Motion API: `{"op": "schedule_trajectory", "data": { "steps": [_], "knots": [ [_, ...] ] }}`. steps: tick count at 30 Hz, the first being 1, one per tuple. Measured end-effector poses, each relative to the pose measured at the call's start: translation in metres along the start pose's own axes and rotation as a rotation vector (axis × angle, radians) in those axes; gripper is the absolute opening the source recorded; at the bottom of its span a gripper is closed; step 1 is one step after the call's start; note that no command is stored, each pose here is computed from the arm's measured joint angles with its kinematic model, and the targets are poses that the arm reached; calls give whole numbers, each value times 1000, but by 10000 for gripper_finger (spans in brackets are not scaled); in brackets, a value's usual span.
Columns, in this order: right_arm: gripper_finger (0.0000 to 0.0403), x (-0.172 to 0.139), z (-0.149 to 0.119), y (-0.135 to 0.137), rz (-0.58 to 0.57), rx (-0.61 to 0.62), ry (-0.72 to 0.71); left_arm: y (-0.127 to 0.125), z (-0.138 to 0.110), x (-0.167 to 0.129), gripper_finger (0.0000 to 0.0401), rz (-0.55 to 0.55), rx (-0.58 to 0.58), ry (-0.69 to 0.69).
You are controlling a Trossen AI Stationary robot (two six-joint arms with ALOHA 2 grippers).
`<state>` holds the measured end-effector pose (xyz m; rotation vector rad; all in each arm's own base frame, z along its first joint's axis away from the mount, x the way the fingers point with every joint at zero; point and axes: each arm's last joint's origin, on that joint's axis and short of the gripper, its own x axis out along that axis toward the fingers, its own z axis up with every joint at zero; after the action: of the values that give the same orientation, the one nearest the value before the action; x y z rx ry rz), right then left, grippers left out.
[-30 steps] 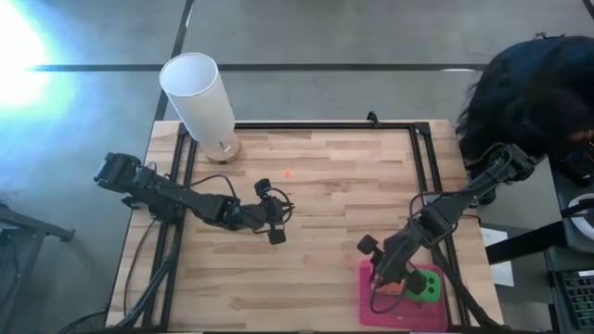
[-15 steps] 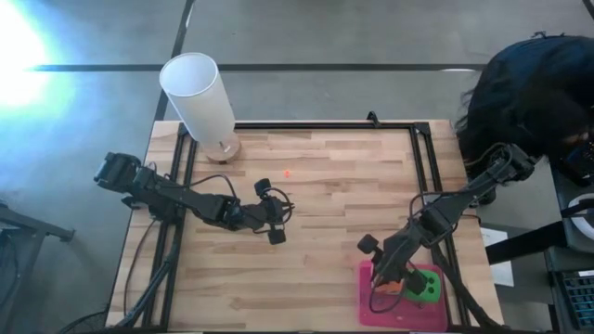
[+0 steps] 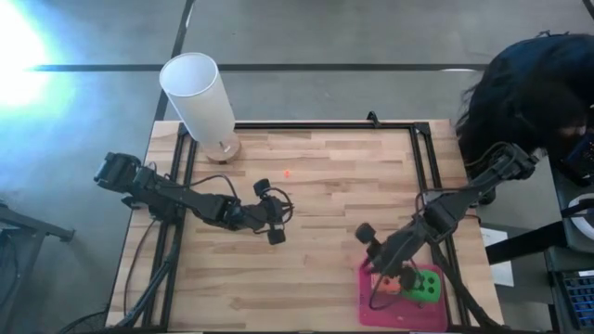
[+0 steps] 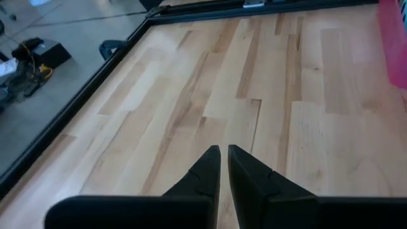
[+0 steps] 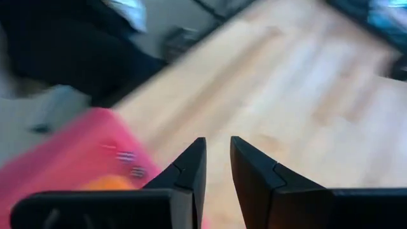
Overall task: Pick & Place Dice
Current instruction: Put the small orange die into the bin
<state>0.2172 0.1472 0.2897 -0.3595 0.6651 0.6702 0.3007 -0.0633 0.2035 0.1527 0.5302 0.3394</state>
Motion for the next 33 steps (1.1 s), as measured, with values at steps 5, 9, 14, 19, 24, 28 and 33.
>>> {"op": "schedule_trajectory", "data": {
  "steps": [5,9,14,19,24,28,33],
  "knots": [
    [55,-7,-9,-13,-156,6,21,5,-1,3,35,17,-69,15],
    [46,-18,-18,-29,-218,56,0,15,-7,8,35,55,-124,77],
    [44,-27,-30,-49,-311,169,-52,33,-17,15,35,133,-233,174],
    [43,-28,-35,-63,-367,217,-92,54,-27,28,35,211,-309,248],
    [45,-26,-40,-67,-385,221,-94,75,-38,46,35,290,-410,294],
    [43,-26,-41,-66,-383,203,-89,88,-48,62,35,348,-498,306],
    [44,-25,-42,-66,-382,196,-87,93,-62,83,35,382,-561,308]
  ]
}}
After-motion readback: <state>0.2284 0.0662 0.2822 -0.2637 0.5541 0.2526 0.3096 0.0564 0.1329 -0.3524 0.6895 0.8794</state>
